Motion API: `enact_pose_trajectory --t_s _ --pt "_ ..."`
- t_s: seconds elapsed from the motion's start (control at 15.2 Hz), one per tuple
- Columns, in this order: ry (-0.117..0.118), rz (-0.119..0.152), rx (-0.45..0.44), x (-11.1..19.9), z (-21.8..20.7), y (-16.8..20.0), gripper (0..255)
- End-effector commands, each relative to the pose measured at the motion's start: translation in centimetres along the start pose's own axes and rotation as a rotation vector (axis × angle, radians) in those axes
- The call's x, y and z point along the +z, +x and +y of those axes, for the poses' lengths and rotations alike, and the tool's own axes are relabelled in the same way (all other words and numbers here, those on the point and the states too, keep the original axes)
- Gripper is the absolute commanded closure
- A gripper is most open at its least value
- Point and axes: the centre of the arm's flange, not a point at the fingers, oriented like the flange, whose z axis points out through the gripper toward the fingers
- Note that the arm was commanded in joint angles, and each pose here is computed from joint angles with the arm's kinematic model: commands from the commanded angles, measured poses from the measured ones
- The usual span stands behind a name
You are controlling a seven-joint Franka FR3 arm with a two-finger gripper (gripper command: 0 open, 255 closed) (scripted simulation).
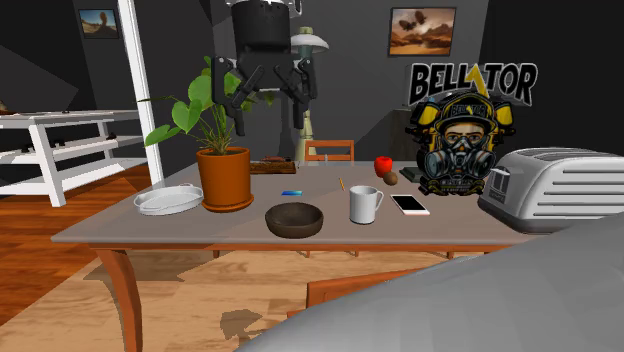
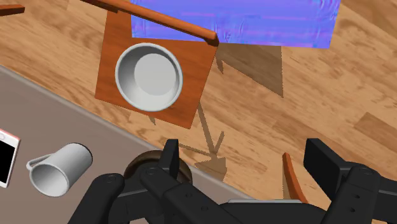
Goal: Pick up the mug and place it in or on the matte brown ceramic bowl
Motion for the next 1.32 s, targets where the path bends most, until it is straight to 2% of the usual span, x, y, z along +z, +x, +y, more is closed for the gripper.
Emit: enact_pose_trajectory --t_s 0.0,1.25 --pt "0.0 0.0 0.0 0.0 0.0 0.0 0" --pt "-0.011 -0.036 -0.001 12.7 17.9 12.4 0"
